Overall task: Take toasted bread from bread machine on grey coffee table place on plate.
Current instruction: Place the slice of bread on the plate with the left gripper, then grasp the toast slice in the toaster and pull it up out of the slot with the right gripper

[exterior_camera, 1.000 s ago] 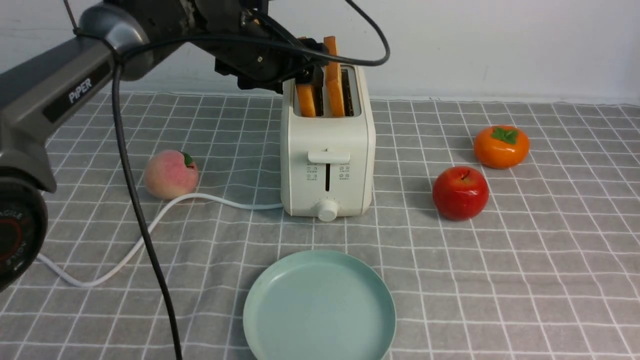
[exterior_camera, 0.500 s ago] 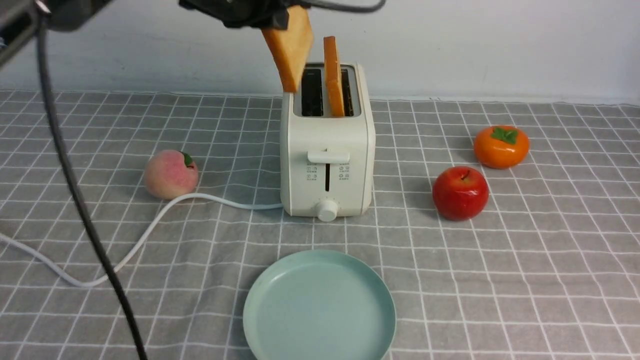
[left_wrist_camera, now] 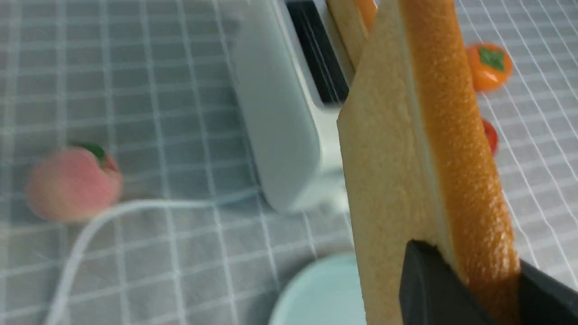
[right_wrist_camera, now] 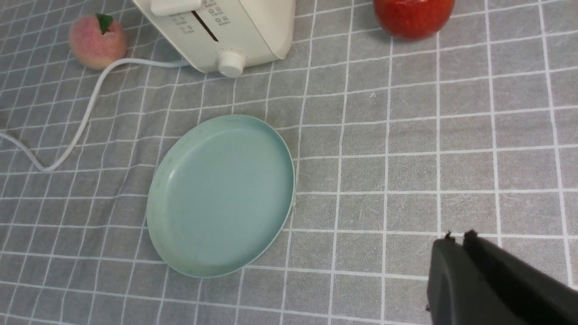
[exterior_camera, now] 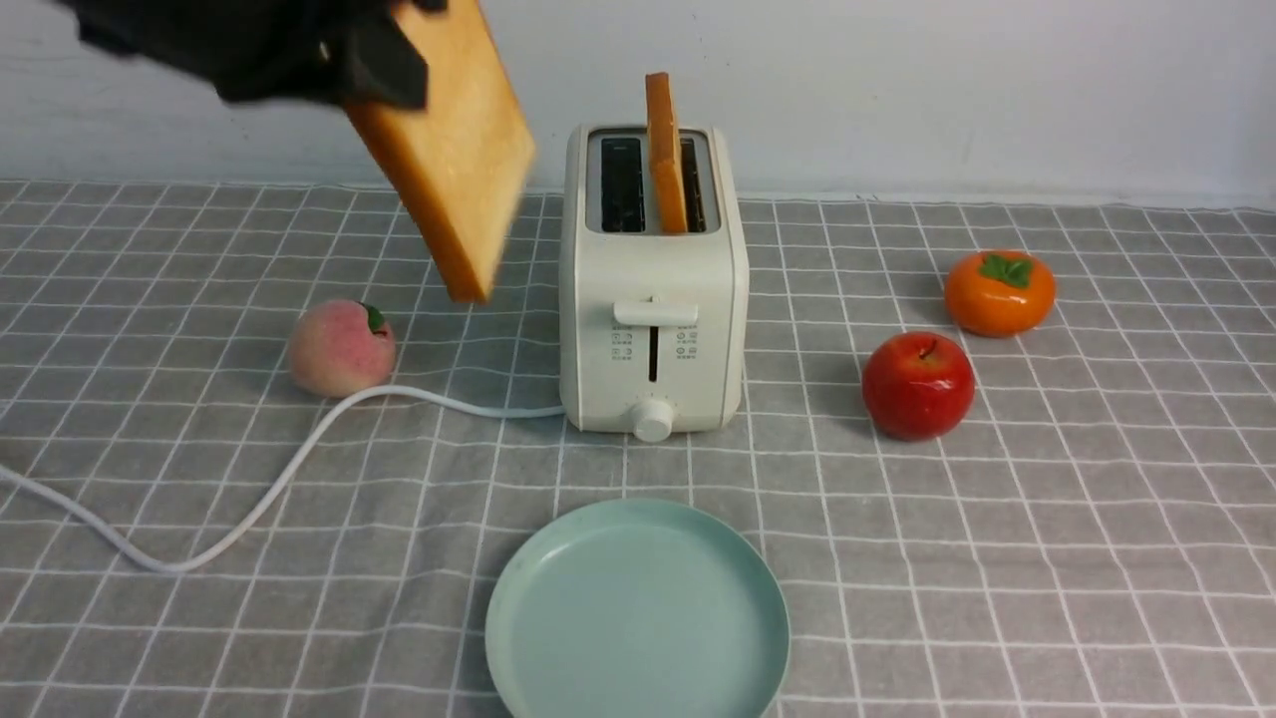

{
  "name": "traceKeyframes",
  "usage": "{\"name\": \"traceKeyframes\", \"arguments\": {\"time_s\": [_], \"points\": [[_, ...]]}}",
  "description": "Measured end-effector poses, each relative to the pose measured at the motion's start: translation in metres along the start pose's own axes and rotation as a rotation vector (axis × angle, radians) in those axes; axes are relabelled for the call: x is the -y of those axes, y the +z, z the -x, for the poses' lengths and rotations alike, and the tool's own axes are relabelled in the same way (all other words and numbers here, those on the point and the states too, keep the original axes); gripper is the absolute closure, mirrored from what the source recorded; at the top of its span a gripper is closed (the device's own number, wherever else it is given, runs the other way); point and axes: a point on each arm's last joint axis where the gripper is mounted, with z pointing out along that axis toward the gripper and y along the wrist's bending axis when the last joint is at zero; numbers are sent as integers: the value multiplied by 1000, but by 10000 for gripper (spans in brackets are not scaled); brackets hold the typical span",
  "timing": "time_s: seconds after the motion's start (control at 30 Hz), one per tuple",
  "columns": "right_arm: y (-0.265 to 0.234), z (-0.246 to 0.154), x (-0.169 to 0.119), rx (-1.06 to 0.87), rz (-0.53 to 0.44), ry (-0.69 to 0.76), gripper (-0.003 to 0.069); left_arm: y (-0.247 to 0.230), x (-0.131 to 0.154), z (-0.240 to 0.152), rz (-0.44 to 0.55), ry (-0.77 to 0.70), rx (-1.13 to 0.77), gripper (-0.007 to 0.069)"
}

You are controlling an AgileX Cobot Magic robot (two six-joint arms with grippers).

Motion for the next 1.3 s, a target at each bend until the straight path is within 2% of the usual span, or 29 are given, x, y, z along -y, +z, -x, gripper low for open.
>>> {"name": "traceKeyframes", "arguments": {"time_s": [0.07, 0.13, 0.27, 0.47, 0.6, 0.63, 0.7, 0.87, 1.03, 1.13, 1.17, 1.2, 1.23, 1.27, 1.3], "points": [[0, 0, 0, 0, 0, 0, 624, 19, 0, -29, -52, -28, -45, 529], [0, 0, 0, 0, 0, 0, 622, 58, -2, -82, -118, -131, -127, 529], [0, 0, 0, 0, 0, 0, 615, 92, -5, -116, -125, -183, -139, 529], [0, 0, 0, 4, -1, 0, 608, 129, -10, -131, -98, -220, -168, 517], [0, 1, 0, 6, -1, 0, 603, 147, -15, -143, -83, -219, -230, 392], [0, 1, 0, 6, -1, 0, 603, 147, -15, -143, -84, -217, -232, 392], [0, 1, -1, 9, 6, 4, 600, 147, -15, -145, -92, -166, -259, 306], [-3, 7, -5, 25, 34, 14, 595, 134, -12, -144, -99, -89, -290, 264], [-2, 29, -9, -39, 35, 0, 594, 112, -17, -145, -6, -38, -356, 296], [5, 51, -11, -109, 39, 3, 594, 100, -32, -150, 170, -6, -435, 350], [4, 52, -12, -104, 41, -1, 594, 100, -33, -151, 178, 9, -441, 354], [13, 65, -15, -139, 60, -12, 594, 94, -39, -151, 265, 0, -451, 403], [14, 66, -17, -145, 67, -19, 594, 93, -40, -150, 277, 7, -449, 403], [26, 78, -23, -179, 86, -53, 594, 86, -45, -146, 338, 13, -424, 459], [33, 82, -29, -202, 94, -78, 594, 83, -46, -145, 355, 21, -409, 488]]}}
